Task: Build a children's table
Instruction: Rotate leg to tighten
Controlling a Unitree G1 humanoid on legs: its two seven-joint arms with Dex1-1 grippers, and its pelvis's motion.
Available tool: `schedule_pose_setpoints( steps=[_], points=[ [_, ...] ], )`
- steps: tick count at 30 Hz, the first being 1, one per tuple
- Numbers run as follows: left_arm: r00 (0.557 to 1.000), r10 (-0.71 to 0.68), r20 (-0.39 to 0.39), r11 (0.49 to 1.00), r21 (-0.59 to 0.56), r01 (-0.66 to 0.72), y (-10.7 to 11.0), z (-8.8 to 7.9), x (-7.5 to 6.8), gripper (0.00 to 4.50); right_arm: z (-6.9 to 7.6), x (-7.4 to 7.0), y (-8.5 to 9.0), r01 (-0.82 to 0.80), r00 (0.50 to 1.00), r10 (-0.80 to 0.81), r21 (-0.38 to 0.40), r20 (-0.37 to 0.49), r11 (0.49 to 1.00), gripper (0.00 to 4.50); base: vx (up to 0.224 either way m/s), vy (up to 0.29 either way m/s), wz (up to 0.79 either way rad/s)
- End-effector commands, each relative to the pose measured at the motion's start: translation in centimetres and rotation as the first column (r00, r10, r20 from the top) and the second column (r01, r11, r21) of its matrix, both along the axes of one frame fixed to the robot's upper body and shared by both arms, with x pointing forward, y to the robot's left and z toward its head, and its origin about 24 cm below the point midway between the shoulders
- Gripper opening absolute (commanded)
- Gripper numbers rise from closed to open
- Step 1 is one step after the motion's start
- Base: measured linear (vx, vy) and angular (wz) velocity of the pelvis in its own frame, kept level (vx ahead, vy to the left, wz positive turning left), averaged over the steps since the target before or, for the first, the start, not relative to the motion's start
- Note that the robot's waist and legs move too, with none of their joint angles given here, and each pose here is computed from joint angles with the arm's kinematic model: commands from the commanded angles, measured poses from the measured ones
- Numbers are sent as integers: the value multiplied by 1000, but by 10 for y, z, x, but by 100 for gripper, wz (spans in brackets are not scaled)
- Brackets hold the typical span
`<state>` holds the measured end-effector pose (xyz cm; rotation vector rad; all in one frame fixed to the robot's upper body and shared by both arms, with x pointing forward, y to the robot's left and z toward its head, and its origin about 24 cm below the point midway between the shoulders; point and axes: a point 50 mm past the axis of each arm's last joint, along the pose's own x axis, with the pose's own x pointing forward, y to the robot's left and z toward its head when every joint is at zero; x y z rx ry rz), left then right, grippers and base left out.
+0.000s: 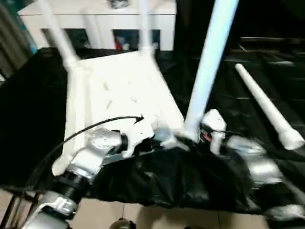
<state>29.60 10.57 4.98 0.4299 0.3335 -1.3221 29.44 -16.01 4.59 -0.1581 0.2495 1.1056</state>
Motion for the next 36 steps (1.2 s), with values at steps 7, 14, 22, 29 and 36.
schedule_pose_setpoints(
  steps=[7,14,22,29,36],
  points=[
    [993,-115,8,993,1,115,4,7,-2,0,1,-18,14,-329,942,326,-26,-86,944,333,0,0,0],
    [991,-137,-3,991,16,137,10,6,-1,0,5,-18,16,-382,921,378,-36,-95,923,286,0,0,0],
    [999,-42,18,999,-8,42,4,3,5,0,-2,-13,21,-249,967,249,3,-54,968,274,0,0,0],
    [978,189,86,982,-11,-188,-16,1,22,0,-22,13,33,303,953,-302,50,-17,952,273,0,0,0],
    [948,300,107,954,-53,-296,-58,3,26,0,-30,27,57,604,797,-602,93,-53,791,273,0,0,0]
  ],
)
